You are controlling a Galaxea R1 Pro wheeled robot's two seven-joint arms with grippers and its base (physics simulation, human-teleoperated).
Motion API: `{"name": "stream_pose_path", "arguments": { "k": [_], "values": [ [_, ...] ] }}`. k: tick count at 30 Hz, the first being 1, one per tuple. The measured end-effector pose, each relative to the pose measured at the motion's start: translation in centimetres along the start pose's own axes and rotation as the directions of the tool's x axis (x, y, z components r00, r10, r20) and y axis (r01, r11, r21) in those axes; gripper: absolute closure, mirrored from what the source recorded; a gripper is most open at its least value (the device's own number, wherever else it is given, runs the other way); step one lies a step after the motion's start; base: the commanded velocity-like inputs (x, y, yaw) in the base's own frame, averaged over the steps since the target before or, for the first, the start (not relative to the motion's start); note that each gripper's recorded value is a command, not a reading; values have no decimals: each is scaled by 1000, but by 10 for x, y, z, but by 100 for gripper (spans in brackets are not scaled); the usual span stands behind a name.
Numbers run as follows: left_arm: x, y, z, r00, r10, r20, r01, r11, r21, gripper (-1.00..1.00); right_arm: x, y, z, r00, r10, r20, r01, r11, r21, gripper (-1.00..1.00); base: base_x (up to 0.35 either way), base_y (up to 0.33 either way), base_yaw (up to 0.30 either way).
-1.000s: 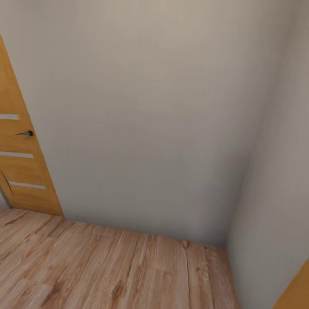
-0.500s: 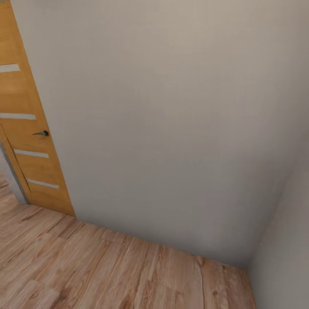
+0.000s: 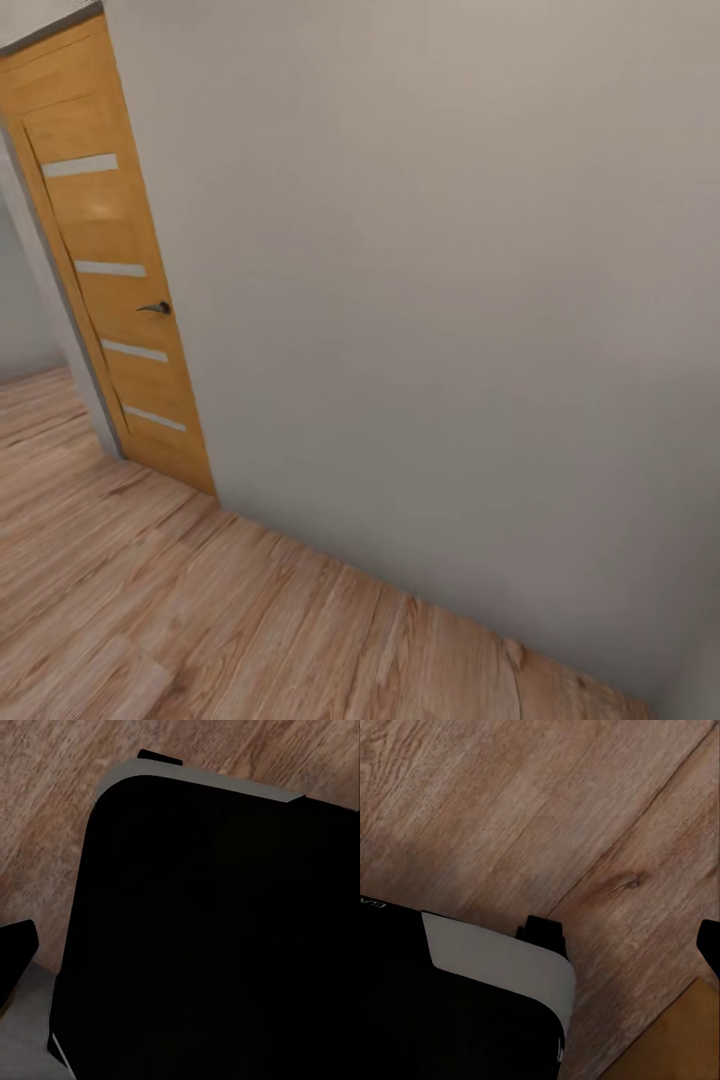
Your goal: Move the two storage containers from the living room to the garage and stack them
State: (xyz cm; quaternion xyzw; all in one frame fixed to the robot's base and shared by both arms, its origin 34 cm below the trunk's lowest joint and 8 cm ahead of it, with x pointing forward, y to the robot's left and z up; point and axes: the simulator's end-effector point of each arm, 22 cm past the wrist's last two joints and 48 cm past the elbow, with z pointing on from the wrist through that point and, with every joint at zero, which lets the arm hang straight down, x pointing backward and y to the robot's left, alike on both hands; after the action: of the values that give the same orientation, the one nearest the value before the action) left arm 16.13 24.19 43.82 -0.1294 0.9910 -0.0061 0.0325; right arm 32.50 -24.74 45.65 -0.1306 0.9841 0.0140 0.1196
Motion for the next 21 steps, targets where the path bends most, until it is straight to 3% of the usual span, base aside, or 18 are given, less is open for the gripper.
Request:
{"name": "stream_pose_path", "arguments": {
  "k": [9, 16, 21],
  "values": [
    [-1, 0, 0, 1000, -1, 1, 1, 1000, 0, -100, -4, -1, 0, 1000, 12, 16, -12, 1000, 6, -100, 33, 0, 300],
    [0, 0, 0, 1000, -2, 0, 2, 1000, -1, -100, -3, -21, -1, 994, 110, 28, -112, 991, 78, -100, 0, 0, 300],
    [0, 0, 0, 1000, -9, 0, 9, 1000, -1, -100, 4, -27, -2, 992, 121, 21, -123, 987, 108, -100, 0, 0, 300]
  ]
}}
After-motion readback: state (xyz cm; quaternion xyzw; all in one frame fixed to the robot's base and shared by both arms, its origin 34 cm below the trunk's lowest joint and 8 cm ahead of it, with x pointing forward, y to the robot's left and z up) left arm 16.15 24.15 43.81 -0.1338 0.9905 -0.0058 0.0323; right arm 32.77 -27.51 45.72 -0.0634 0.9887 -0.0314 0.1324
